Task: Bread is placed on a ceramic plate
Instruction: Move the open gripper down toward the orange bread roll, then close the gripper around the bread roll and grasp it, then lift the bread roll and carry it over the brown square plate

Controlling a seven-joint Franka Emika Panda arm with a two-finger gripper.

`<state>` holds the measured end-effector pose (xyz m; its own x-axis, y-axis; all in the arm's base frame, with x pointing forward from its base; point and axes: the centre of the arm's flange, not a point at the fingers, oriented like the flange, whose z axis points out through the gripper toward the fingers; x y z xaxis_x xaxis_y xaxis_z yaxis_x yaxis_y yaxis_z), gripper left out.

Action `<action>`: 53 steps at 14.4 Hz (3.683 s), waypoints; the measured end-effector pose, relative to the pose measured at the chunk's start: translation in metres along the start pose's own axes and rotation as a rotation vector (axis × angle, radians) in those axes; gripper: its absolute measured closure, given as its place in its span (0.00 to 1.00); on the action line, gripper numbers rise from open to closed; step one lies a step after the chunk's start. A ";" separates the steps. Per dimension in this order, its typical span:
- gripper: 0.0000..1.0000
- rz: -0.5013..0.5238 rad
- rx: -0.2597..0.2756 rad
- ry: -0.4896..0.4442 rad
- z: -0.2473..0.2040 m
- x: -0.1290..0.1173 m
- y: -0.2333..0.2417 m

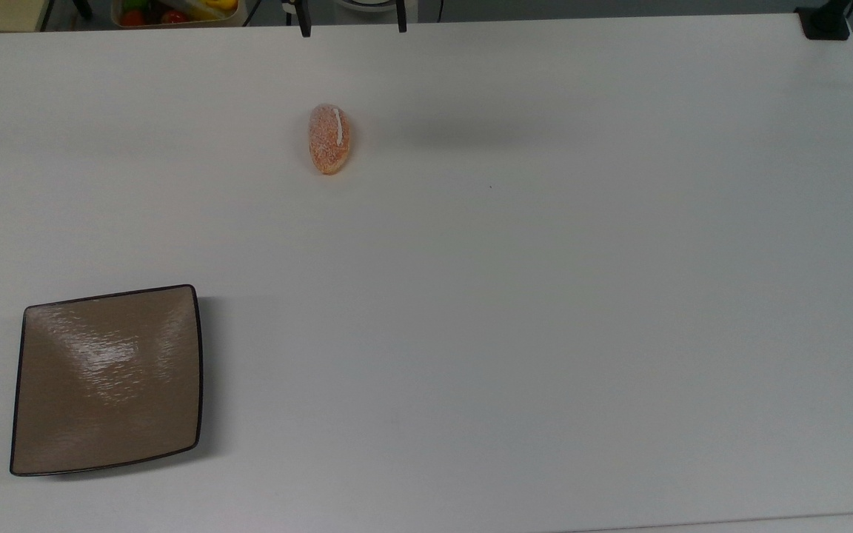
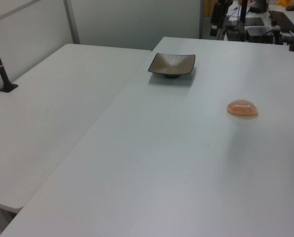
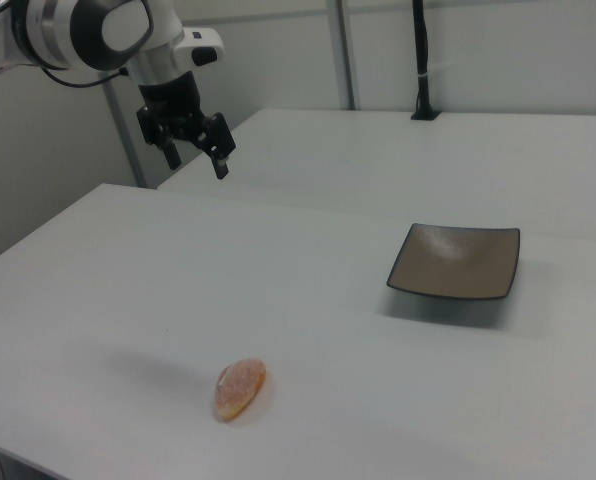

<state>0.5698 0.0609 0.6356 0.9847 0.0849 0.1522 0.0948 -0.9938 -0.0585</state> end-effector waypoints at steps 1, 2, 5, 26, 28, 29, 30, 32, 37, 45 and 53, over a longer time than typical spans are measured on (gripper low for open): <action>0.00 -0.002 0.000 0.000 0.000 0.000 0.000; 0.00 -0.002 0.000 -0.002 0.000 -0.001 0.000; 0.00 -0.003 0.000 -0.004 -0.003 -0.003 0.000; 0.00 -0.025 -0.021 -0.341 0.090 -0.072 0.004; 0.00 -0.039 -0.063 -0.402 0.116 -0.084 0.008; 0.00 -0.043 -0.076 -0.431 0.130 -0.091 0.009; 0.00 -0.044 -0.081 -0.454 0.140 -0.096 0.010; 0.00 -0.046 -0.093 -0.487 0.166 -0.108 0.014; 0.00 -0.067 -0.134 -0.409 0.225 -0.120 0.027; 0.00 -0.082 -0.177 -0.291 0.279 -0.111 0.055; 0.00 -0.122 -0.203 -0.302 0.312 -0.123 0.061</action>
<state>0.4999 0.0123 0.3051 0.9697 0.1906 -0.1530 0.2126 -0.9666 0.1431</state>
